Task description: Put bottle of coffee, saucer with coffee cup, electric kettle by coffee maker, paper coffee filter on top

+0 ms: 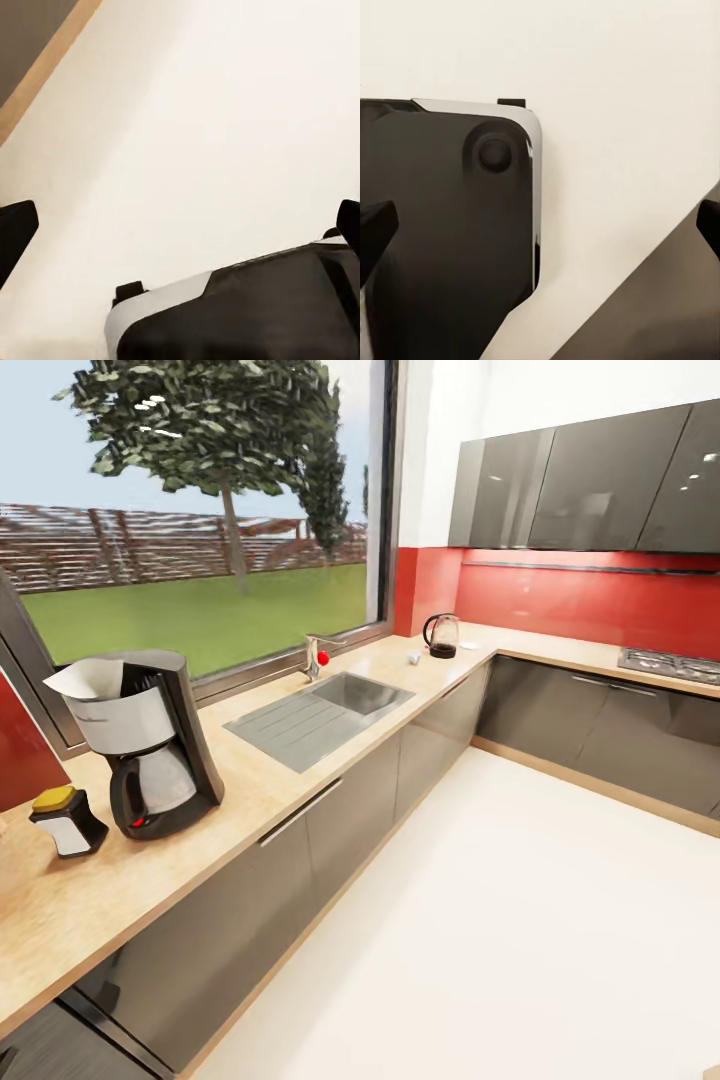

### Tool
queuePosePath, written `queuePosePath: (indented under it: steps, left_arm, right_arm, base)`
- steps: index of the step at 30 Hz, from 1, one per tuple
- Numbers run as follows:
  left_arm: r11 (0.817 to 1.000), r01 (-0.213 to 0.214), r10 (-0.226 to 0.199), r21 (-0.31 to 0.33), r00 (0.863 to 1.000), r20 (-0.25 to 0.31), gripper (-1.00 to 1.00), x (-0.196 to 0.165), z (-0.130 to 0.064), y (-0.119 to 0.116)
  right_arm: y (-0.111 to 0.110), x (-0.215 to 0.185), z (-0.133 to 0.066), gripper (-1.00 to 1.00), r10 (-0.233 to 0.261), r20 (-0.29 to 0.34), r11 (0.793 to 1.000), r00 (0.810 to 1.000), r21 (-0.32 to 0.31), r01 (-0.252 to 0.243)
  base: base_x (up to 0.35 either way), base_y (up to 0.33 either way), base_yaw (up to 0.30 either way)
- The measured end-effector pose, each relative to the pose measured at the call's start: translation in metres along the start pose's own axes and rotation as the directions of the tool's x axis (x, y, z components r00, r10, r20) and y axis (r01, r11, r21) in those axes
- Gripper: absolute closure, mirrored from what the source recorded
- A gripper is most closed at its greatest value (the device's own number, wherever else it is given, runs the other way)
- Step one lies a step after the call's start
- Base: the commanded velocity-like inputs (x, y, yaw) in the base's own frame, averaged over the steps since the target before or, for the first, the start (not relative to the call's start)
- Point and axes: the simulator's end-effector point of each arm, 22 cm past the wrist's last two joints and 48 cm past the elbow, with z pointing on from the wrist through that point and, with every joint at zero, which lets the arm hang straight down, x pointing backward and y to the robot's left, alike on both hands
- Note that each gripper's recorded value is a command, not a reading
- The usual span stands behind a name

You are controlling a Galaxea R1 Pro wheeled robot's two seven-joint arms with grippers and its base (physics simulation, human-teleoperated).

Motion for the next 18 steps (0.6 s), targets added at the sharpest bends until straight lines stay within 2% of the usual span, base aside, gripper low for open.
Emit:
queuePosePath:
  steps: [1, 2, 3, 5, 8, 14, 15, 18]
  left_arm:
    - [0.999, 0.016, -0.018, -0.037, 0.999, -0.05, -1.0, 0.024, -0.007, 0.008]
    - [0.983, 0.035, -0.063, -0.179, 0.986, -0.152, -1.0, 0.073, -0.027, 0.033]
    - [0.979, 0.038, -0.081, -0.202, 0.974, -0.212, -1.0, 0.101, -0.039, 0.03]
    - [0.967, 0.033, -0.097, -0.254, 0.965, -0.243, -1.0, 0.115, -0.048, 0.037]
    - [0.956, 0.03, -0.117, -0.291, 0.951, -0.286, -1.0, 0.135, -0.059, 0.038]
    - [0.949, 0.032, -0.148, -0.315, 0.924, -0.352, -1.0, 0.16, -0.072, 0.033]
    - [0.944, 0.031, -0.171, -0.327, 0.897, -0.408, -1.0, 0.175, -0.08, 0.032]
    - [0.94, 0.026, -0.192, -0.341, 0.865, -0.463, -1.0, 0.188, -0.087, 0.032]
  right_arm:
    - [0.0, 0.0, 0.0, -1.0, 0.0, 0.0, 1.0, 1.0, -0.001, 0.0]
    - [0.001, 0.0, 0.0, -1.0, -0.001, 0.0, 1.0, 1.0, -0.003, 0.001]
    - [0.002, 0.0, 0.0, -1.0, -0.001, 0.0, 1.0, 1.0, -0.004, 0.001]
    - [0.002, 0.0, 0.0, -1.0, -0.001, 0.0, 1.0, 1.0, -0.004, 0.001]
    - [0.001, 0.0, 0.0, -1.0, 0.0, 0.0, 1.0, 1.0, -0.003, 0.0]
    - [0.0, 0.0, 0.0, -1.0, 0.006, 0.0, 1.0, 1.0, 0.003, -0.006]
    - [0.0, 0.0, 0.0, -1.0, 0.008, 0.001, 1.0, 1.0, 0.003, -0.008]
    - [0.001, -0.002, 0.0, -1.0, 0.009, 0.004, 1.0, 1.0, 0.003, -0.009]
  base:
    - [0.0, 0.0, 0.0]
    - [0.0, 0.0, 0.0]
    - [0.0, 0.0, 0.0]
    - [0.0, 0.0, 0.0]
    - [0.0, 0.0, 0.0]
    - [0.0, 0.0, -0.012]
    - [0.0, 0.0, -0.09]
    - [0.0, 0.0, -0.094]
